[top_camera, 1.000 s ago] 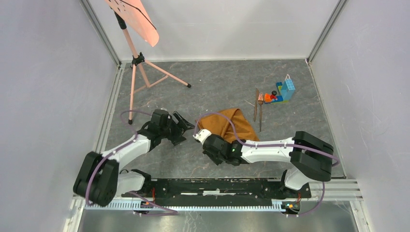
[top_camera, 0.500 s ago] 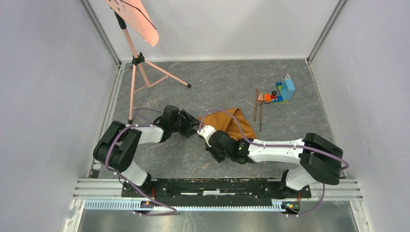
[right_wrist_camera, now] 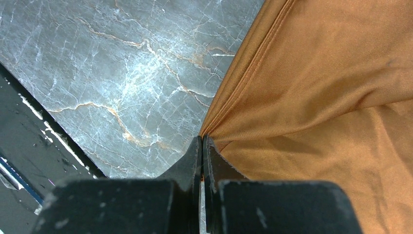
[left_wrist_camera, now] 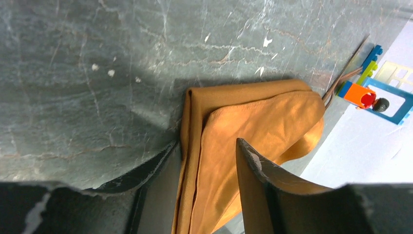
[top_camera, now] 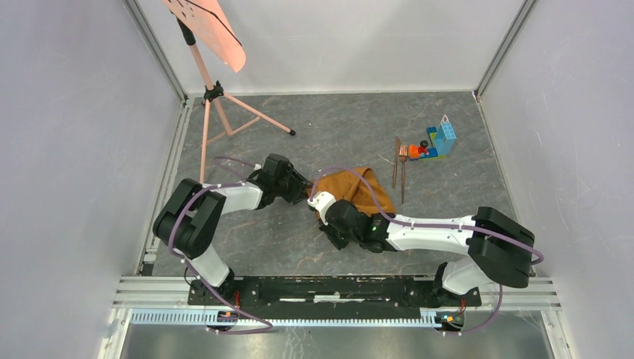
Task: Fold the napkin into a case and place the utensils inside
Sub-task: Pick up the upper triangle-folded napkin from the center of the board, then turn over the upper triangle folded napkin at the center of the board.
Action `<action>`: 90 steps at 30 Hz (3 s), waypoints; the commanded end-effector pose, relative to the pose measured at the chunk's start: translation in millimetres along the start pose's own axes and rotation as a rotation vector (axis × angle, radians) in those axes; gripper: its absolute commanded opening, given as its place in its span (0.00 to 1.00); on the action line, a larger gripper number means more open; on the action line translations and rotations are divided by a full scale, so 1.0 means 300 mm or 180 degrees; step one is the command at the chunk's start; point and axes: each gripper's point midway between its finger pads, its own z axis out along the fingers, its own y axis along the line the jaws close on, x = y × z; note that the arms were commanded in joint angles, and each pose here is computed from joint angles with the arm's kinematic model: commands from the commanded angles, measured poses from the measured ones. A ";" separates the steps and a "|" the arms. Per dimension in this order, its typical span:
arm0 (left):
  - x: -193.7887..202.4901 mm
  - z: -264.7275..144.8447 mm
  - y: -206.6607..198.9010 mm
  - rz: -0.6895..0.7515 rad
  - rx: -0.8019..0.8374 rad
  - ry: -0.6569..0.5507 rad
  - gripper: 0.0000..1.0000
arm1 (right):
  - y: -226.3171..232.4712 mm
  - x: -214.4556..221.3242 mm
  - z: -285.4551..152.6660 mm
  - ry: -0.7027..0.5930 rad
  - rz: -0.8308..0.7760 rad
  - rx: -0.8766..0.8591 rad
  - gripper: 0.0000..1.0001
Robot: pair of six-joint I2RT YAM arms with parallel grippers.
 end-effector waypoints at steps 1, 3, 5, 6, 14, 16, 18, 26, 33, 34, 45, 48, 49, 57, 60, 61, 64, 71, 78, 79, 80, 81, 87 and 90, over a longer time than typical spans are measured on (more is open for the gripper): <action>-0.023 0.033 0.122 0.0069 -0.0588 -0.0151 0.52 | 0.007 -0.052 -0.013 -0.0191 0.0033 -0.0055 0.00; -0.024 0.038 0.121 0.0082 -0.0648 -0.0151 0.52 | 0.007 -0.058 -0.013 -0.0207 0.0033 -0.0058 0.00; -0.034 0.039 0.142 0.0079 -0.0790 -0.0187 0.52 | 0.007 -0.064 -0.014 -0.0219 0.0037 -0.0056 0.00; -0.032 0.034 0.161 0.0078 -0.0906 -0.0189 0.52 | 0.007 -0.068 -0.014 -0.0226 0.0039 -0.0056 0.00; -0.021 0.019 0.239 0.0041 -0.1286 -0.0245 0.47 | 0.007 -0.077 -0.015 -0.0246 0.0050 -0.0072 0.00; -0.022 0.032 0.247 0.0104 -0.1317 -0.0225 0.47 | 0.009 -0.076 -0.015 -0.0243 0.0049 -0.0080 0.00; -0.028 0.043 0.240 0.0188 -0.1304 -0.0231 0.47 | 0.009 -0.073 -0.014 -0.0237 0.0045 -0.0084 0.00; -0.083 0.035 0.169 0.0556 -0.1060 -0.0388 0.13 | 0.021 -0.065 0.001 -0.0208 -0.0012 -0.0149 0.00; -0.152 -0.080 0.061 0.0653 -0.0759 -0.0503 0.02 | 0.092 -0.099 -0.008 -0.0297 -0.0145 -0.0416 0.00; -0.165 -0.121 0.052 0.0642 -0.0753 -0.0521 0.02 | 0.115 -0.110 -0.013 -0.0325 -0.0166 -0.0495 0.00; -0.358 -0.905 0.126 0.0665 -0.1151 -0.1824 0.02 | 0.683 -0.392 -0.164 -0.0964 -0.0149 -0.2593 0.00; -0.380 -1.122 0.094 0.0747 -0.1075 -0.2237 0.02 | 0.815 -0.484 -0.282 -0.1229 0.0039 -0.3378 0.00; -0.385 -1.167 0.072 0.0826 -0.1027 -0.2303 0.02 | 0.832 -0.497 -0.314 -0.1263 0.0135 -0.3576 0.00; -0.377 -0.894 -0.092 0.1579 -0.1303 -0.1766 0.02 | 0.619 -0.368 -0.276 -0.1360 0.1140 -0.3968 0.00; -0.298 -0.644 -0.161 0.1835 -0.1352 -0.1534 0.02 | 0.467 -0.211 -0.125 -0.1060 0.1368 -0.3425 0.03; -0.265 -0.551 -0.183 0.1875 -0.1305 -0.1359 0.02 | 0.414 -0.153 -0.085 -0.0958 0.1398 -0.3219 0.04; -0.183 -0.340 -0.234 0.2109 -0.1347 -0.1118 0.02 | 0.271 -0.002 0.006 -0.0632 0.1331 -0.2595 0.10; -0.030 -0.067 -0.287 0.2457 -0.1449 -0.0650 0.02 | 0.121 0.138 0.038 -0.0401 0.1319 -0.2044 0.12; 0.071 -0.007 -0.333 0.2689 -0.1084 -0.0175 0.19 | 0.022 0.186 0.027 -0.0390 0.1471 -0.1698 0.27; 0.092 -0.019 -0.349 0.2768 -0.0959 -0.0083 0.27 | 0.006 0.191 0.026 -0.0386 0.1485 -0.1626 0.31; 0.105 -0.037 -0.369 0.2851 -0.0818 -0.0021 0.37 | -0.009 0.208 0.027 -0.0337 0.1476 -0.1538 0.33; 0.120 -0.070 -0.383 0.2891 -0.0680 0.0041 0.46 | -0.025 0.214 0.025 -0.0325 0.1450 -0.1448 0.38; 0.078 -0.342 -0.411 0.3158 -0.0184 -0.0043 0.73 | -0.143 0.236 0.017 -0.0213 0.1371 -0.0903 0.56; -0.033 -0.409 -0.309 0.2946 -0.0228 -0.0072 0.77 | -0.209 0.223 0.022 -0.0198 0.1420 -0.0675 0.60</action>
